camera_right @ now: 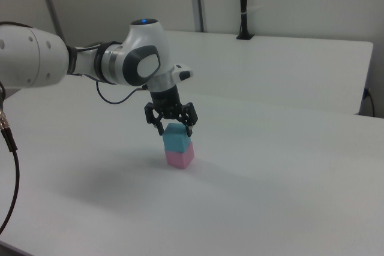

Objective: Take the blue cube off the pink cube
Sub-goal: 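Close the gripper on the light-blue cube and lift it, then carry the light-blue cube sideways away from the pink cube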

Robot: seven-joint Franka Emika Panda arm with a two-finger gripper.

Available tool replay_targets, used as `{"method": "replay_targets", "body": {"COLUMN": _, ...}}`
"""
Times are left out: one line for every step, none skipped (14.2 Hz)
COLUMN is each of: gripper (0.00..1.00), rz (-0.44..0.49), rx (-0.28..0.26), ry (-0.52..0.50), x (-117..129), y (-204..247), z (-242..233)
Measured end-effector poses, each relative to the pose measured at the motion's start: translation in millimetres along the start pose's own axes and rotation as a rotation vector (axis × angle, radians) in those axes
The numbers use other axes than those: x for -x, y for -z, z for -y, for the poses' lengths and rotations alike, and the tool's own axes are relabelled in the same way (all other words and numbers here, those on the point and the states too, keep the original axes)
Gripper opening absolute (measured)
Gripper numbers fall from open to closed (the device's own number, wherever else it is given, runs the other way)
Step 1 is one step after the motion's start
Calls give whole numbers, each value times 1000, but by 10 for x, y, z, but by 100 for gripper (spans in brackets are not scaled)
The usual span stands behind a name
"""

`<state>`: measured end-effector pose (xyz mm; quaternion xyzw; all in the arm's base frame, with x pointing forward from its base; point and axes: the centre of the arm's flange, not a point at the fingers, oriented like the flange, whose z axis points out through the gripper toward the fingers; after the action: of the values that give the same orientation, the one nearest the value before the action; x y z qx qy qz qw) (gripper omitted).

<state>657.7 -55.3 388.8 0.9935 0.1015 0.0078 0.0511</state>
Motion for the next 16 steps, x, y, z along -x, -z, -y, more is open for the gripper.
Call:
{"method": "replay_targets", "body": {"gripper": 96, "rz": 4, "rx": 0, "ry": -1, "x": 12, "y": -18, "z": -9}}
{"method": "replay_targets", "body": {"gripper": 89, "rz": 5, "rx": 1, "ry": -5, "x": 21, "y": -22, "z": -33}}
{"method": "replay_targets", "body": {"gripper": 76, "rz": 10, "rx": 2, "ry": -11, "x": 37, "y": -22, "z": -71}}
{"method": "replay_targets", "body": {"gripper": 65, "rz": 24, "rx": 1, "ry": -18, "x": 64, "y": -16, "z": -107}}
{"method": "replay_targets", "body": {"gripper": 62, "rz": 41, "rx": -3, "ry": -24, "x": 97, "y": 10, "z": -135}}
{"method": "replay_targets", "body": {"gripper": 62, "rz": 55, "rx": -8, "ry": -28, "x": 133, "y": 60, "z": -153}}
{"method": "replay_targets", "body": {"gripper": 62, "rz": 69, "rx": -13, "ry": -33, "x": 178, "y": 137, "z": -170}}
{"method": "replay_targets", "body": {"gripper": 62, "rz": 82, "rx": -18, "ry": -39, "x": 241, "y": 238, "z": -213}}
{"method": "replay_targets", "body": {"gripper": 62, "rz": 94, "rx": -22, "ry": -40, "x": 322, "y": 350, "z": -299}}
{"method": "replay_targets", "body": {"gripper": 62, "rz": 104, "rx": -24, "ry": -36, "x": 437, "y": 466, "z": -448}}
{"method": "replay_targets", "body": {"gripper": 62, "rz": 113, "rx": -26, "ry": -30, "x": 572, "y": 561, "z": -649}}
{"method": "replay_targets", "body": {"gripper": 62, "rz": 120, "rx": -27, "ry": -23, "x": 722, "y": 612, "z": -879}}
{"method": "replay_targets", "body": {"gripper": 62, "rz": 130, "rx": -27, "ry": -15, "x": 893, "y": 600, "z": -1132}}
{"method": "replay_targets", "body": {"gripper": 62, "rz": 144, "rx": -29, "ry": -8, "x": 1075, "y": 533, "z": -1379}}
{"method": "replay_targets", "body": {"gripper": 62, "rz": 147, "rx": -23, "ry": -7, "x": 1255, "y": 440, "z": -1623}}
{"method": "replay_targets", "body": {"gripper": 62, "rz": 144, "rx": -10, "ry": -7, "x": 1529, "y": 290, "z": -1949}}
